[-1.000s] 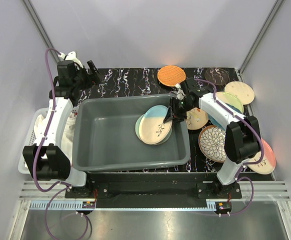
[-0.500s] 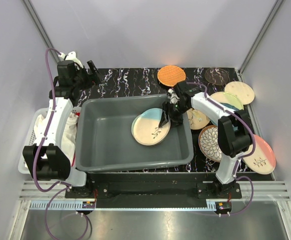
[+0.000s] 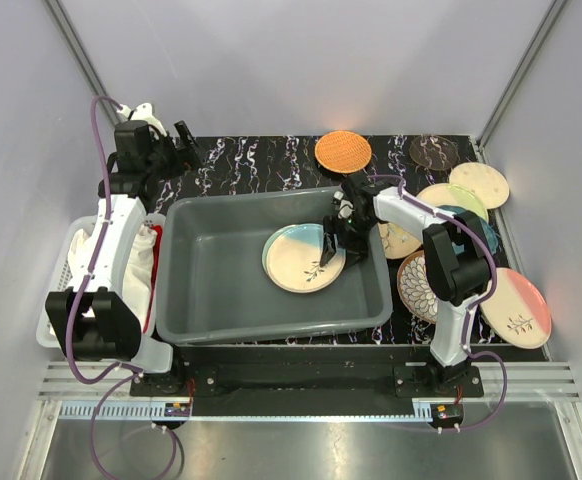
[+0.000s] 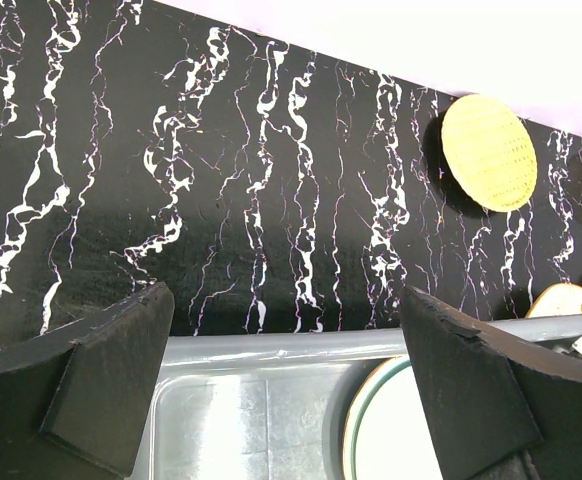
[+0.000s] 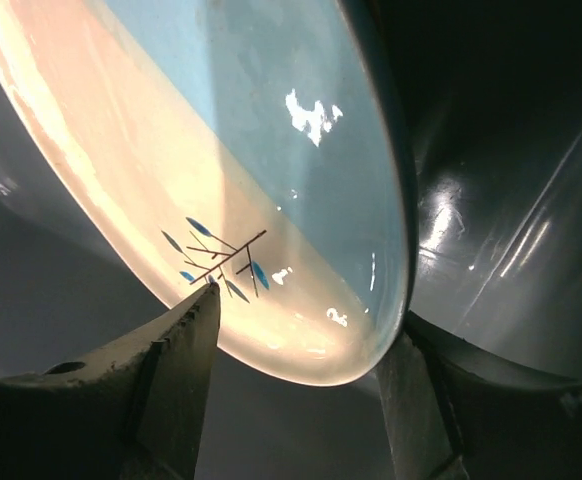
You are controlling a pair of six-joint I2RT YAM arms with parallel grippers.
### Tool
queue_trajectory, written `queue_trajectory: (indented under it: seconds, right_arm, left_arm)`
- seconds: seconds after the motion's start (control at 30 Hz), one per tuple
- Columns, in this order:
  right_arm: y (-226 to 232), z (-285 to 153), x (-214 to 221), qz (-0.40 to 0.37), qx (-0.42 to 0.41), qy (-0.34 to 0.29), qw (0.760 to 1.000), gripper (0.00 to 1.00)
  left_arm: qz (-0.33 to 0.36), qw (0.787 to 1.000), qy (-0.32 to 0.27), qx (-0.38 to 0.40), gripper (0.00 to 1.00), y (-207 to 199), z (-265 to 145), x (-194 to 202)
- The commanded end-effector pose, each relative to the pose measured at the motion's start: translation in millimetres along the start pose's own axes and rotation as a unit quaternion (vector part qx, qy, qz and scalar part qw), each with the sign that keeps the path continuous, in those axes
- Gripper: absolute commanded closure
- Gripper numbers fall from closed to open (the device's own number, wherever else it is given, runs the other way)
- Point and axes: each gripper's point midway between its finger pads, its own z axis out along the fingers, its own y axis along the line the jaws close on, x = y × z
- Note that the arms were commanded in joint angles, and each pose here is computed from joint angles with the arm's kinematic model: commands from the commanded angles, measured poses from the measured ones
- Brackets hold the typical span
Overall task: Place the plates into the plastic bin on the countertop
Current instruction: Place the plate in the plastic bin.
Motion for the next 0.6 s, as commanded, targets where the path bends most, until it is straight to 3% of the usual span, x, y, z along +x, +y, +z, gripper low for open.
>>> queue_trajectory:
  seconds: [0.0,0.1,0.57]
  right_arm:
    - [-19,-8,-6,0.002,0.053,-0.009,0.999,0.3]
    - [-17,-9,-5,-0.008,0.055,-0.013,0.998,0.24]
    - [-3,-29,-4,-0.037,0.047,-0.041,0.997,0.18]
  left_arm:
    - [0.016,0.999,-0.041,0.011,0.01,-9,-10,-23]
    - [0.017,0.999,-0.041,0.01,0.01,-8,-9,-23]
    - [0.013,0.999,-0.034,0.012,0.01,-8,-5,-20]
